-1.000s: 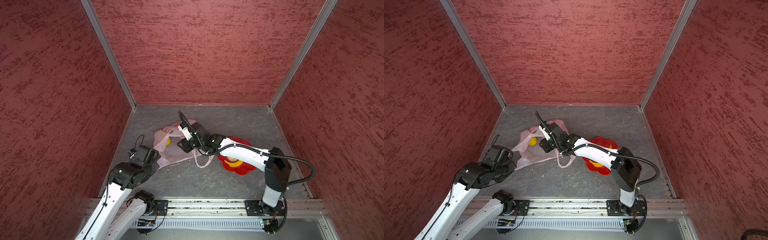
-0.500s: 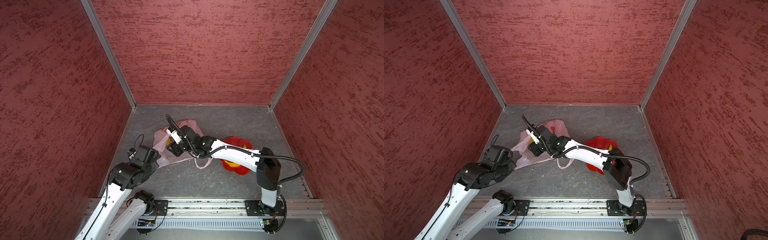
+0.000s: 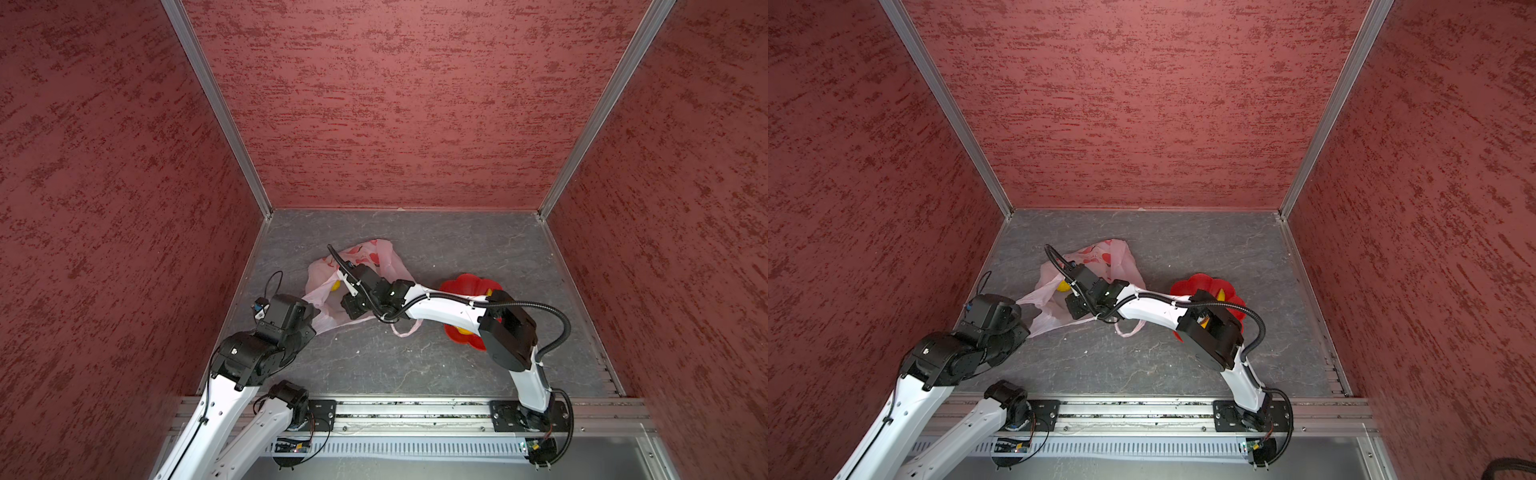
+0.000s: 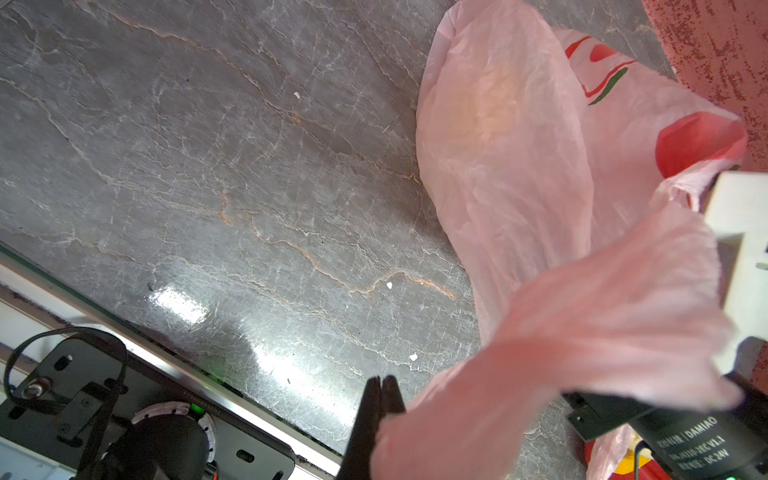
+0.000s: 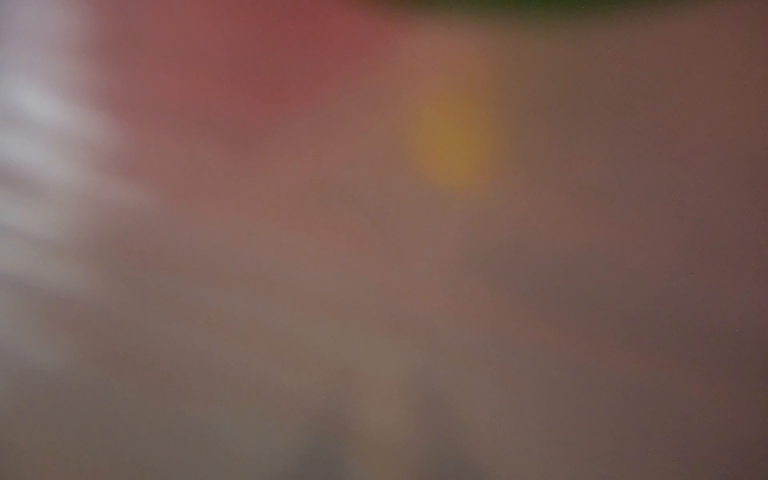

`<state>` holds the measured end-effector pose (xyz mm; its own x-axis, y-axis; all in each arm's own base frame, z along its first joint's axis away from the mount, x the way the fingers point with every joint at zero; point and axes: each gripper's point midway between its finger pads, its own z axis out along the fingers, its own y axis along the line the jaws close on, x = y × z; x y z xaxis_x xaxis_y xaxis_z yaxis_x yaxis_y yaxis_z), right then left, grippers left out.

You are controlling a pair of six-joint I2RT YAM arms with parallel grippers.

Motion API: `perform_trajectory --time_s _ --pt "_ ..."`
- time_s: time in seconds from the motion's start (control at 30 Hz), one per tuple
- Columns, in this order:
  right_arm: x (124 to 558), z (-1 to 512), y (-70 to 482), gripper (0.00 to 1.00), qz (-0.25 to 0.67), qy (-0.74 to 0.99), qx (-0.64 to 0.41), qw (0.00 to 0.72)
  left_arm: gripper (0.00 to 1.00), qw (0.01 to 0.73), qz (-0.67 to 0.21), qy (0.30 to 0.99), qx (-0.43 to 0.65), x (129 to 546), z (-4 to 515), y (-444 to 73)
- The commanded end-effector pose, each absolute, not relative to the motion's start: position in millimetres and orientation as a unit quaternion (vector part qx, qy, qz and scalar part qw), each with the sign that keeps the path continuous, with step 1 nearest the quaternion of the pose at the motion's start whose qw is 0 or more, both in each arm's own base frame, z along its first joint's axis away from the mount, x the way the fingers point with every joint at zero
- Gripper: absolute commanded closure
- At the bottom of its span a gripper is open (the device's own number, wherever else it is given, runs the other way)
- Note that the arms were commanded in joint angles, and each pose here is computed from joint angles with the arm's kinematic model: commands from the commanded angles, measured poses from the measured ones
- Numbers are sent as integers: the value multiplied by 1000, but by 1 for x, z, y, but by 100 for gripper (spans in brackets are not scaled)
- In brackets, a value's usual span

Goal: Take the fake fruits out of the plastic bag
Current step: 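Move the right gripper back over the bag and lower it inside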

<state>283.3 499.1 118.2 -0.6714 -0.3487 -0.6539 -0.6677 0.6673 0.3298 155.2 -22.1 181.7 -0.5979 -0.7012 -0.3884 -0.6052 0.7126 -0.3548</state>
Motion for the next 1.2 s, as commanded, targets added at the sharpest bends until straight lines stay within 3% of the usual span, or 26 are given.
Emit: perform_trajectory --time_s 0.0,0.7,1.17 --pt "286 133 498 74 286 851 -308 315 100 274 -96 886 -362 165 187 -23" --pt "250 119 481 76 297 844 -343 285 100 278 -99 885 -359 180 190 -29" --pt "272 96 510 73 280 858 -335 272 100 281 -113 878 -372 156 184 -21"
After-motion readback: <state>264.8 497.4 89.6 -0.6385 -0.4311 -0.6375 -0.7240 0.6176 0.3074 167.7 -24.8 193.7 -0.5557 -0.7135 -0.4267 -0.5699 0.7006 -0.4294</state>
